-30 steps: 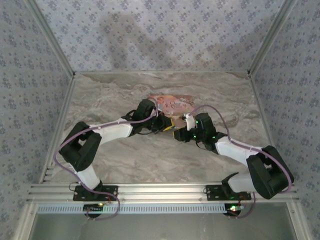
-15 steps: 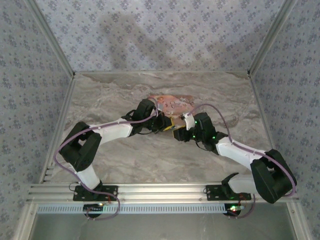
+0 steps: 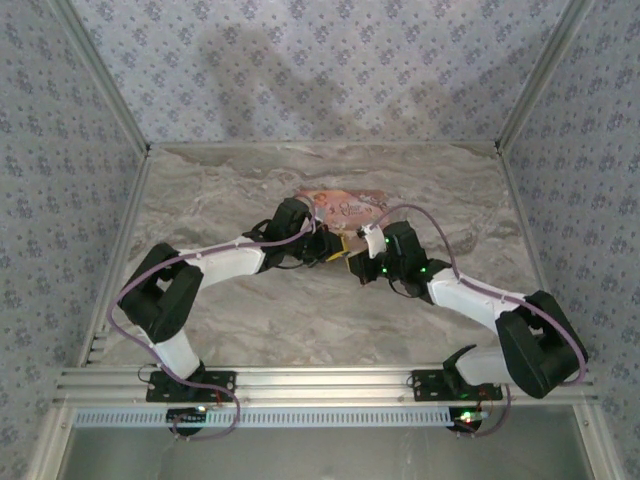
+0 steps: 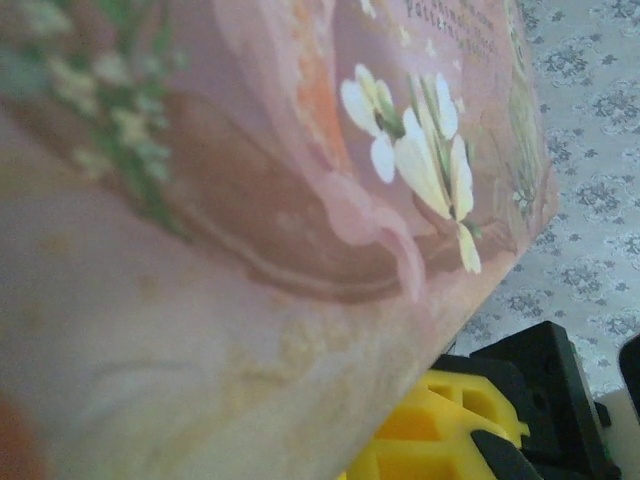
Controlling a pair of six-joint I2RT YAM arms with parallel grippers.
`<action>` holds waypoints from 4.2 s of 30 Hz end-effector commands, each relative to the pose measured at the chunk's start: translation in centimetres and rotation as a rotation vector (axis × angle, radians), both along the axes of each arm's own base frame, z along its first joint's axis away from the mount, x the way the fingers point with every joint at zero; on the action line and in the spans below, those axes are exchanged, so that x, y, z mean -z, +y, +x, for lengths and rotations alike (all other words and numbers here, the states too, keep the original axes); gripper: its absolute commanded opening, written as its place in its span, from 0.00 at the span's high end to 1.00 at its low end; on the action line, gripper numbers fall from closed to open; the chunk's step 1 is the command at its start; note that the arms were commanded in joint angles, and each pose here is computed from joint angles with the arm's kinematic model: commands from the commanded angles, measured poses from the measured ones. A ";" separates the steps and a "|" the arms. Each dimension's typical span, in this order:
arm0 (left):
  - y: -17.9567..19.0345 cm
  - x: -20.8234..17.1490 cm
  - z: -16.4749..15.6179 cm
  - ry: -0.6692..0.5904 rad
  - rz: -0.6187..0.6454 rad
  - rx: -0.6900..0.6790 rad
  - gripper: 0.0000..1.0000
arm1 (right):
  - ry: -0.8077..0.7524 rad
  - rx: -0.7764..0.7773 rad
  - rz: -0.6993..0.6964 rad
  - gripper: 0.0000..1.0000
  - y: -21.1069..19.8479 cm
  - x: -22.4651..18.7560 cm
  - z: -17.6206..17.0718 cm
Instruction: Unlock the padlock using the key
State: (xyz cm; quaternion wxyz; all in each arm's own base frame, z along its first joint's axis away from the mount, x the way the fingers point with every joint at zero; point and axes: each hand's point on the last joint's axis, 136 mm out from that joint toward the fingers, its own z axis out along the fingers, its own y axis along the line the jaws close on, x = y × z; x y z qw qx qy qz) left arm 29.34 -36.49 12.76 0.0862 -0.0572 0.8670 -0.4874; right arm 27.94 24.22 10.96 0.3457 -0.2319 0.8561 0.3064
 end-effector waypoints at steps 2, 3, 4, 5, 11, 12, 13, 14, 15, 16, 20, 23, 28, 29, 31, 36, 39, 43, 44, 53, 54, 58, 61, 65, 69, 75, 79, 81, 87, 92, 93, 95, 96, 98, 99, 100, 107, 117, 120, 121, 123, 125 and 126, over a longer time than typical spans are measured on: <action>-0.8 -3.2 0.0 -0.048 -0.092 0.031 1.00 | -0.005 -0.034 0.033 1.00 0.7 -0.7 -0.2; -0.9 -3.2 -0.1 -0.047 -0.091 0.034 1.00 | -0.003 -0.034 0.036 1.00 0.7 -0.8 -0.2; -0.8 -3.2 -0.1 -0.046 -0.089 0.032 1.00 | 0.001 -0.037 0.036 1.00 0.7 -0.7 -0.3; -0.8 -3.1 -0.1 -0.046 -0.087 0.032 1.00 | 0.003 -0.038 0.038 1.00 0.7 -0.7 -0.3; -0.4 -2.6 -0.2 -0.043 -0.068 0.026 0.93 | 0.018 -0.051 0.066 1.00 1.1 -0.8 -0.3; -0.4 -2.6 -0.2 -0.045 -0.067 0.026 0.94 | 0.018 -0.053 0.065 1.00 1.1 -0.8 -0.3; -0.4 -2.6 -0.3 -0.047 -0.071 0.029 0.98 | 0.023 -0.053 0.067 0.98 1.1 -0.8 -0.4; -0.5 -2.6 -0.3 -0.047 -0.074 0.031 1.00 | 0.031 -0.045 0.067 0.87 1.0 -0.7 -0.3; -0.4 -2.6 -0.4 -0.044 -0.073 0.031 1.00 | 0.032 -0.032 0.070 0.76 0.8 -0.7 -0.2; -0.4 -2.6 -0.4 -0.044 -0.071 0.030 1.00 | 0.029 -0.015 0.075 0.67 0.5 -0.7 -0.1; -0.4 -2.7 -0.3 -0.046 -0.074 0.030 1.00 | 0.007 0.022 0.071 0.60 -0.4 -1.1 0.2; -0.5 -2.7 -0.3 -0.046 -0.075 0.031 1.00 | 0.003 0.022 0.067 0.60 -0.5 -1.3 0.3; -0.5 -2.9 -0.2 -0.048 -0.078 0.030 1.00 | -0.003 0.022 0.052 0.58 -0.5 -1.3 0.4; -0.5 -3.0 -0.2 -0.049 -0.079 0.030 1.00 | -0.001 0.019 0.045 0.58 -0.5 -1.1 0.4; -0.5 -3.0 -0.2 -0.049 -0.079 0.030 1.00 | 0.003 0.010 0.032 0.58 -0.3 -0.8 0.3; -0.5 -3.1 -0.1 -0.051 -0.082 0.030 1.00 | 0.001 -0.004 0.001 0.60 0.0 -0.3 0.1; -0.5 -3.2 -0.1 -0.050 -0.082 0.030 1.00 | 0.000 -0.004 -0.011 0.61 0.1 -0.1 0.0; -0.4 -3.3 0.0 -0.051 -0.082 0.028 1.00 | 0.010 -0.004 -0.016 0.66 0.1 0.2 0.0; -0.4 -3.2 -0.1 -0.050 -0.082 0.029 1.00 | 0.012 -0.009 -0.013 0.73 0.2 0.3 -0.1; -1.1 -2.9 -1.2 -0.038 -0.092 0.071 1.00 | -0.032 -0.030 -0.016 1.00 1.5 -1.8 1.3; -1.2 -2.8 -1.3 -0.038 -0.093 0.073 1.00 | -0.038 -0.032 -0.018 1.00 1.6 -2.0 1.4; -1.5 -2.9 -1.7 -0.037 -0.101 0.086 1.00 | -0.059 -0.041 -0.011 1.00 2.4 -2.7 1.7; -1.7 -3.0 -1.8 -0.035 -0.106 0.098 1.00 | -0.060 -0.037 -0.017 0.98 2.3 -2.6 1.6; -1.4 -3.1 -1.6 -0.040 -0.104 0.090 1.00 | -0.063 -0.011 -0.055 0.74 1.6 -1.9 1.5; -1.4 -3.0 -1.4 -0.040 -0.103 0.088 1.00 | -0.057 -0.012 -0.064 0.74 1.5 -1.8 1.4; -1.2 -3.0 -1.3 -0.041 -0.098 0.082 1.00 | -0.047 -0.024 -0.066 0.75 1.5 -1.6 1.2; -0.9 -2.9 -1.2 -0.037 -0.095 0.076 1.00 | -0.041 -0.049 -0.052 0.94 1.6 -1.6 0.8; -0.8 -2.9 -1.1 -0.039 -0.093 0.076 1.00 | -0.031 -0.066 -0.039 1.00 1.7 -1.7 0.6; -0.2 -2.0 -1.1 -0.037 -0.052 0.057 0.85 | 0.009 -0.100 -0.002 1.00 2.4 -1.1 0.1; 0.7 -1.1 -1.1 -0.037 -0.009 0.022 0.60 | 0.043 -0.093 -0.007 1.00 2.3 0.7 -0.5; 0.9 -0.8 -1.2 -0.036 0.000 0.015 0.60 | 0.049 -0.091 -0.007 1.00 2.2 1.1 -0.6; 1.1 -0.5 -1.2 -0.032 0.009 0.006 0.60 | 0.061 -0.093 -0.015 1.00 2.3 1.9 -0.9; 1.3 -0.1 -1.3 -0.026 0.015 -0.002 0.60 | 0.063 -0.095 -0.023 1.00 2.3 2.2 -1.0; 1.7 0.4 -1.4 -0.019 0.025 -0.016 0.60 | 0.067 -0.105 -0.036 1.00 2.5 2.7 -1.3; 1.9 0.7 -1.4 -0.015 0.032 -0.026 0.60 | 0.067 -0.109 -0.047 1.00 2.5 3.0 -1.4; 2.1 0.8 -1.4 -0.014 0.038 -0.032 0.59 | 0.068 -0.112 -0.056 1.00 2.5 3.2 -1.5; 2.8 2.1 -2.0 0.012 0.089 -0.044 0.58 | 0.059 -0.110 -0.064 1.00 2.8 3.5 -1.6; 1.8 4.8 -3.0 0.064 0.135 -0.031 0.58 | 0.056 -0.096 -0.081 1.00 3.0 4.5 -1.7; 1.7 5.3 -3.0 0.079 0.142 -0.038 0.60 | 0.049 -0.094 -0.080 1.00 3.0 4.3 -1.6; 1.8 5.5 -3.0 0.083 0.146 -0.041 0.60 | 0.049 -0.095 -0.081 1.00 3.0 4.3 -1.6; 2.0 5.7 -3.0 0.088 0.152 -0.051 0.60 | 0.049 -0.097 -0.090 1.00 3.0 4.5 -1.6; 2.3 5.8 -3.1 0.089 0.158 -0.061 0.59 | 0.045 -0.102 -0.102 1.00 3.0 4.5 -1.5; 2.6 5.8 -3.2 0.087 0.166 -0.065 0.58 | 0.045 -0.106 -0.117 1.00 2.9 4.7 -1.5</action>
